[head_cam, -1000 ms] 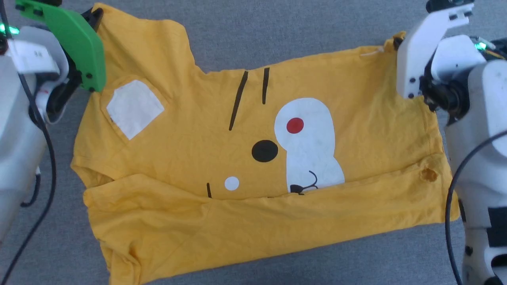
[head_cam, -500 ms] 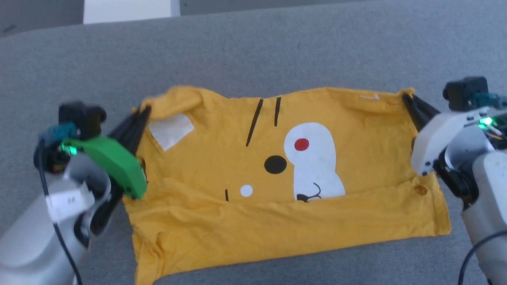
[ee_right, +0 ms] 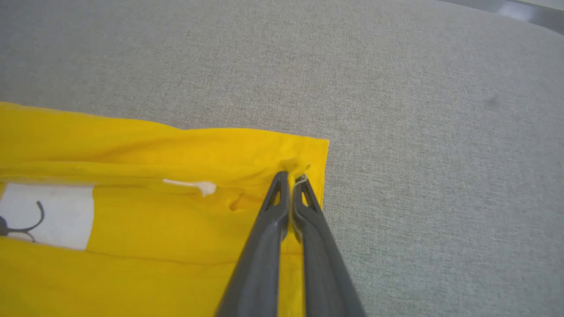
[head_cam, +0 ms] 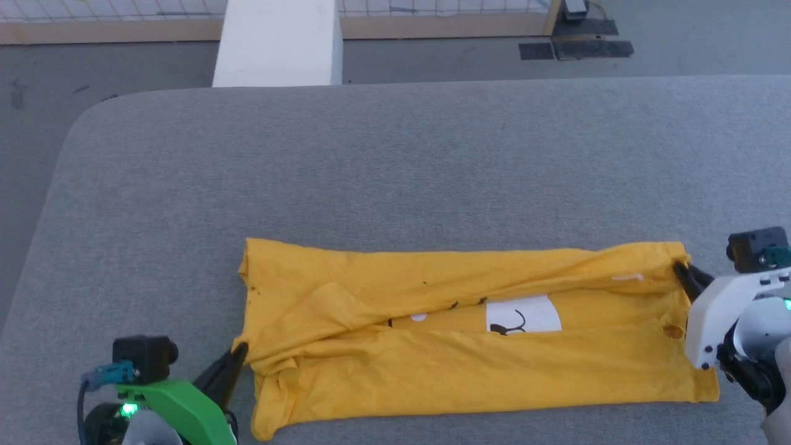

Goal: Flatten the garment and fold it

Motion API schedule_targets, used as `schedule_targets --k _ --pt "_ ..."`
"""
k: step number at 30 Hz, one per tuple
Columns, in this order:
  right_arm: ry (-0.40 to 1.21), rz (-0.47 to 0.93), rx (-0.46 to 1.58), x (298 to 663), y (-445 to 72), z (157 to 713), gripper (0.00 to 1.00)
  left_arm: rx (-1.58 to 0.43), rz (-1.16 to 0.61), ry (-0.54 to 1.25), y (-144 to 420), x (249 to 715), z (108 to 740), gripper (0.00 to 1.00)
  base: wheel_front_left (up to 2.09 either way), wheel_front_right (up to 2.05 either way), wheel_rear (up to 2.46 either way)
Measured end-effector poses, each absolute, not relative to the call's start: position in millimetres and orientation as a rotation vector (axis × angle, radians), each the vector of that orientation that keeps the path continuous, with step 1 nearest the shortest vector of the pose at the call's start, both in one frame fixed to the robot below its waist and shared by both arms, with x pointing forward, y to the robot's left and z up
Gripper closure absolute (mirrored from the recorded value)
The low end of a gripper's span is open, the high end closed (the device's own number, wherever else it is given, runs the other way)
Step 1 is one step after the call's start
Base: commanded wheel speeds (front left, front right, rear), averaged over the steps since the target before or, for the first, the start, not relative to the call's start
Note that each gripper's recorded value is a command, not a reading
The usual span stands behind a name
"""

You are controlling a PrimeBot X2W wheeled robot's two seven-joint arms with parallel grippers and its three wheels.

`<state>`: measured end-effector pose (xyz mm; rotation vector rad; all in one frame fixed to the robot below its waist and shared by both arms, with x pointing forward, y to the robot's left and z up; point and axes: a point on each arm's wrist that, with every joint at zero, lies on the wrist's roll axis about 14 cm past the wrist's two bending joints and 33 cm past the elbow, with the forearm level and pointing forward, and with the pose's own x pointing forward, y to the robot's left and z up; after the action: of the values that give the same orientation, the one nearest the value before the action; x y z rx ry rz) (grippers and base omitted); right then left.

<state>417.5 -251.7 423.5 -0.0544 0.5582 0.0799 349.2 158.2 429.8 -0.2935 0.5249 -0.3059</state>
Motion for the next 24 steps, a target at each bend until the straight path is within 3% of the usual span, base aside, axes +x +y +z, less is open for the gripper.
schedule_targets --k 16,17,18,19,24 --pt "0.880 0.106 -0.118 385 -247 373 1.00 -0.313 -0.335 0.687 139 297 385 1.00 0.00 0.00 0.00" --pt "0.883 0.102 -0.110 384 -247 374 0.87 -0.313 -0.333 0.687 140 297 385 0.96 0.00 0.00 0.00" --pt "0.881 0.096 -0.099 384 -247 375 0.59 -0.313 -0.328 0.682 140 297 385 0.57 0.00 0.00 0.00" --pt "0.878 0.089 -0.088 382 -247 376 0.00 -0.310 -0.323 0.670 140 298 386 0.00 0.00 0.00 0.00" --pt "0.836 0.047 -0.016 368 -252 383 0.00 -0.304 -0.277 0.550 145 308 403 0.00 0.00 0.00 0.00"
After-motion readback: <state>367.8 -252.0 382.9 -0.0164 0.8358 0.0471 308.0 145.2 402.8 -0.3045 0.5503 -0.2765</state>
